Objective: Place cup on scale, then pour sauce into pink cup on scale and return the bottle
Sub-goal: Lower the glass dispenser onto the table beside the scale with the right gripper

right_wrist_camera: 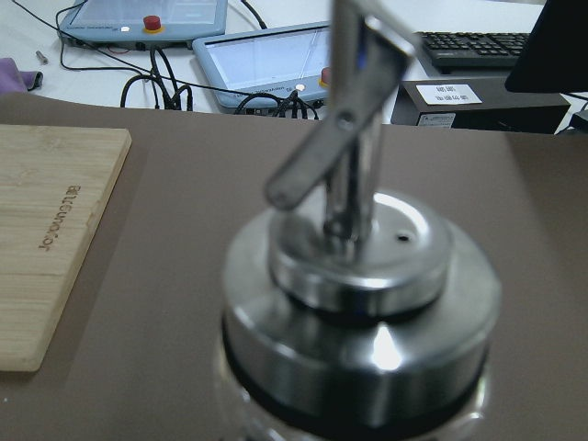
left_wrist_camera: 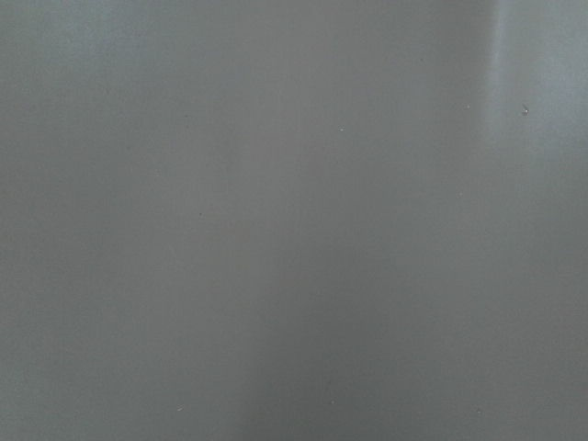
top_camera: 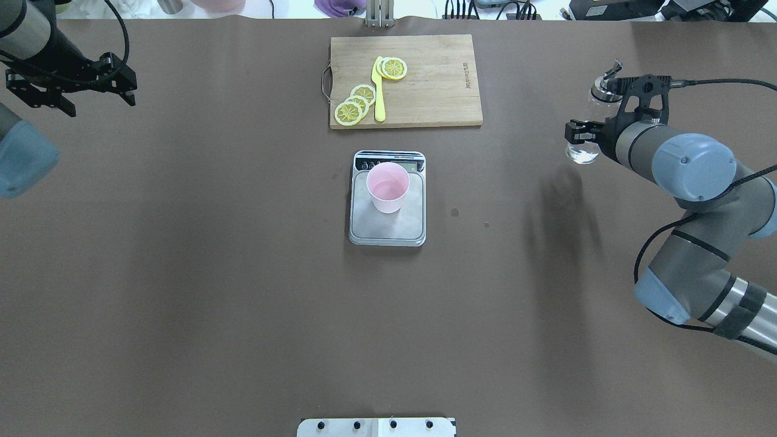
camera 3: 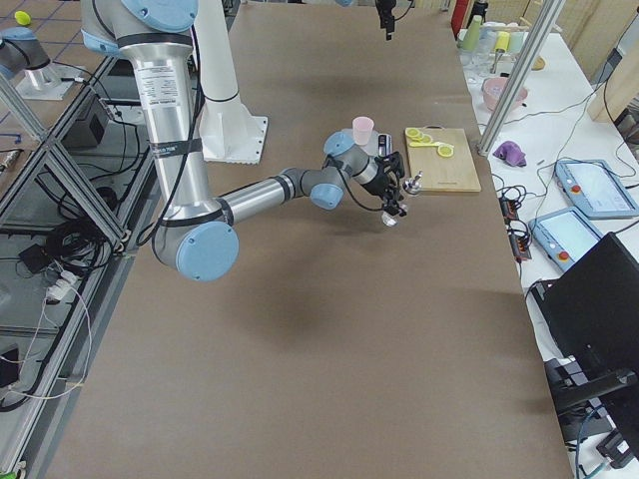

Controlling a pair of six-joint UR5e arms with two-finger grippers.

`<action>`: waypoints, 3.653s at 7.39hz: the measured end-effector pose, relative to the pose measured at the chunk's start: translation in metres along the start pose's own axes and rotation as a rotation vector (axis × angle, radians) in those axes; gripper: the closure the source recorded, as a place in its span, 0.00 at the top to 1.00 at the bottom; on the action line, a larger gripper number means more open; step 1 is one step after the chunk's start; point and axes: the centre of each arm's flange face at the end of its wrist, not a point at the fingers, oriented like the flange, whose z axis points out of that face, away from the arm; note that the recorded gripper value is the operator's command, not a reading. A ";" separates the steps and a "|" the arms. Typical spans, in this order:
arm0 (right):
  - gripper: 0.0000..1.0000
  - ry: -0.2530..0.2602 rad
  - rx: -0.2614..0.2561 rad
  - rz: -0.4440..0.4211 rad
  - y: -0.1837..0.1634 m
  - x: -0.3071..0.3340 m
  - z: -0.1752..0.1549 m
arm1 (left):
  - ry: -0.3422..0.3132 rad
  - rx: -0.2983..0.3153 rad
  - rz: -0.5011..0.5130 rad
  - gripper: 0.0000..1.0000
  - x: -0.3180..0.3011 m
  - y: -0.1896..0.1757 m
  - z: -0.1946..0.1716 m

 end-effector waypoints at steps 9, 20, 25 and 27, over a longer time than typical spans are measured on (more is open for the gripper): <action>0.00 0.040 -0.018 -0.013 0.026 0.001 0.023 | 0.002 0.000 -0.004 0.98 0.003 0.000 0.000; 0.44 0.050 -0.030 -0.036 0.034 0.004 0.026 | -0.003 -0.005 -0.004 0.98 0.003 0.000 0.003; 0.95 0.060 -0.035 -0.031 0.041 0.012 0.024 | -0.005 -0.008 0.002 0.98 0.002 -0.001 0.006; 0.99 0.059 -0.038 -0.030 0.044 0.015 0.023 | -0.006 -0.009 0.003 0.98 0.002 -0.001 0.006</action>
